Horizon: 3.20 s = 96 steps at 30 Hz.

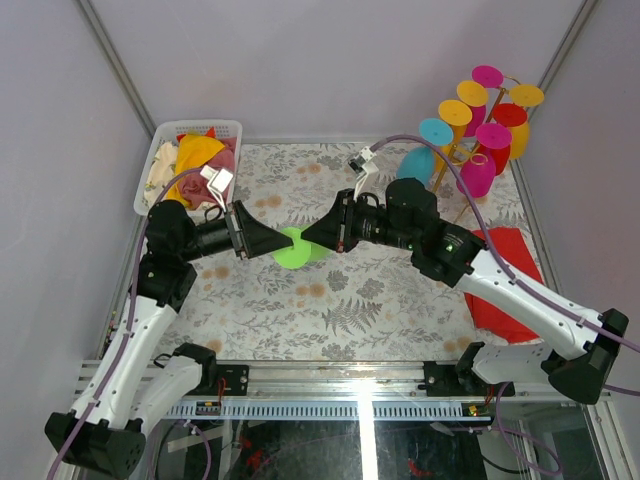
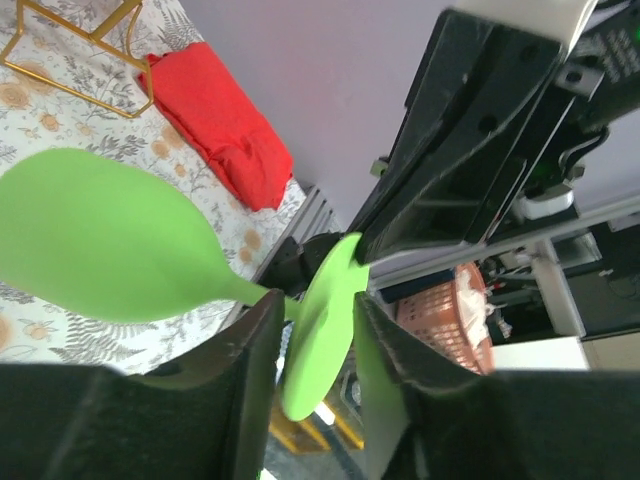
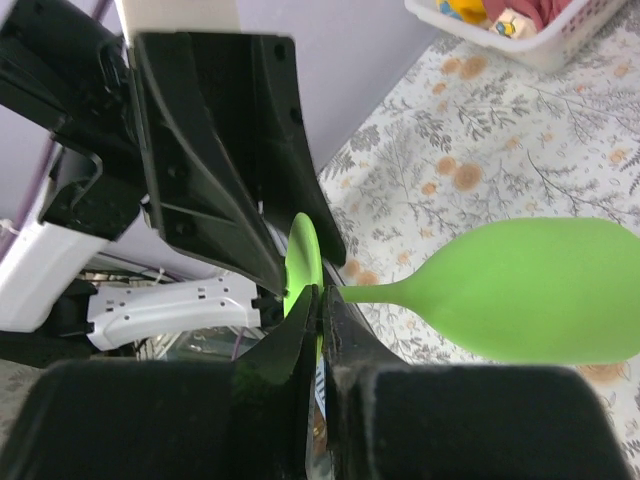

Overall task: Take the wine glass off the wine glass rack
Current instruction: Place the wine glass at the center of the board.

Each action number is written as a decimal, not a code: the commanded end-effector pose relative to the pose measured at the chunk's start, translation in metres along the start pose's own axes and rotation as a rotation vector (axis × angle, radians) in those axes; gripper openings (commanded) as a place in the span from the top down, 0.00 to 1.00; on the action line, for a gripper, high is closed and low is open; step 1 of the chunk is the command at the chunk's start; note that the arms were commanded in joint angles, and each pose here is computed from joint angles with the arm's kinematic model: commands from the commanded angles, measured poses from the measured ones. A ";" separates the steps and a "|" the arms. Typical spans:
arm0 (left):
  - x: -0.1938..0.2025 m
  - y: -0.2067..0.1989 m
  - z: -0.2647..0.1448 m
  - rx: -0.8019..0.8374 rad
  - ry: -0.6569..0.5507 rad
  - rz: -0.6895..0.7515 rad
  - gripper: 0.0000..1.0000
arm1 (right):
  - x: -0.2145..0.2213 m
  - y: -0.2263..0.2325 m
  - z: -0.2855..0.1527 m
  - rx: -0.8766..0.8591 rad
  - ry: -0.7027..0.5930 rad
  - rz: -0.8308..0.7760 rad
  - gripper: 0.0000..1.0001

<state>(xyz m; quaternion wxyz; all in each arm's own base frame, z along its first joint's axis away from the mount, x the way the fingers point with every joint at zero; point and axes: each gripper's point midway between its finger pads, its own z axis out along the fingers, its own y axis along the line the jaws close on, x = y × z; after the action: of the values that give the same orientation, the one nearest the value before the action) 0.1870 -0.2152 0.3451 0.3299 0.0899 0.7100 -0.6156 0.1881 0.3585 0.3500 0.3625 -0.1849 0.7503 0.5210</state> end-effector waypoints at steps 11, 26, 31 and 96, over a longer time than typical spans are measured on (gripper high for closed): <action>0.012 0.004 -0.011 -0.029 -0.059 0.066 1.00 | -0.002 0.027 -0.028 -0.145 -0.085 -0.090 0.51; 0.019 -0.015 -0.016 0.079 -0.091 -0.014 1.00 | 0.039 0.049 -0.019 -0.380 0.069 0.166 0.42; 0.022 -0.014 -0.019 0.071 -0.105 -0.035 1.00 | 0.041 0.054 -0.027 -0.411 0.066 0.208 0.64; -0.016 0.027 0.044 -0.144 0.088 0.018 0.06 | 0.174 -0.072 -0.074 -0.557 0.174 -1.417 1.00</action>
<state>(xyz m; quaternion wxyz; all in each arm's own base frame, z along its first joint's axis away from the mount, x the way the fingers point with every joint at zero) 0.2506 -0.2247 0.3219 0.3334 0.0084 0.7802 -0.5292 0.0920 0.2640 0.1651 0.4363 -0.7525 0.3821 0.3122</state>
